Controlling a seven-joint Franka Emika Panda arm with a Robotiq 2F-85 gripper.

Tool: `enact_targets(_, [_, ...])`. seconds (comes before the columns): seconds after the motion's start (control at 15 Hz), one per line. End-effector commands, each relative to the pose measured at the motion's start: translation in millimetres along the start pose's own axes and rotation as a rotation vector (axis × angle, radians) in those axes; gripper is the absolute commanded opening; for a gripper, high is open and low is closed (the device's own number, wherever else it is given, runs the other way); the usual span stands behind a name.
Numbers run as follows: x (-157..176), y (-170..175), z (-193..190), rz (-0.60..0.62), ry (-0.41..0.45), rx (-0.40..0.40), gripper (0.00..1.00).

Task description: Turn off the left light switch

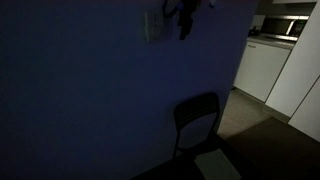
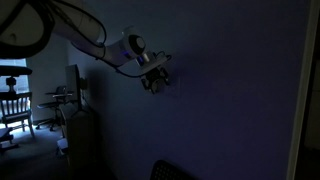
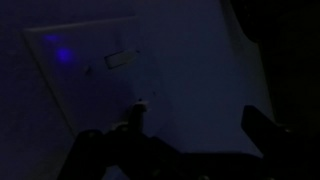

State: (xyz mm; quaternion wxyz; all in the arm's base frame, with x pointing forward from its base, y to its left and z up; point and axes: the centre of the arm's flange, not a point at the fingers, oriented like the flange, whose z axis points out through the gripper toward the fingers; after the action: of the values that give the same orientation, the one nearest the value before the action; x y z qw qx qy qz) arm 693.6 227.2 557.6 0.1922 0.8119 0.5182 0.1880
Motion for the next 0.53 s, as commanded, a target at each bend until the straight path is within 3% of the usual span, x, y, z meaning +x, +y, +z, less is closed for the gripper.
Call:
enact_targets(0.0, [-6,18,54,0.035,-0.033,0.09,1.0])
enact_targets(0.47, [-2,12,29,0.062,-0.039,0.091,1.0])
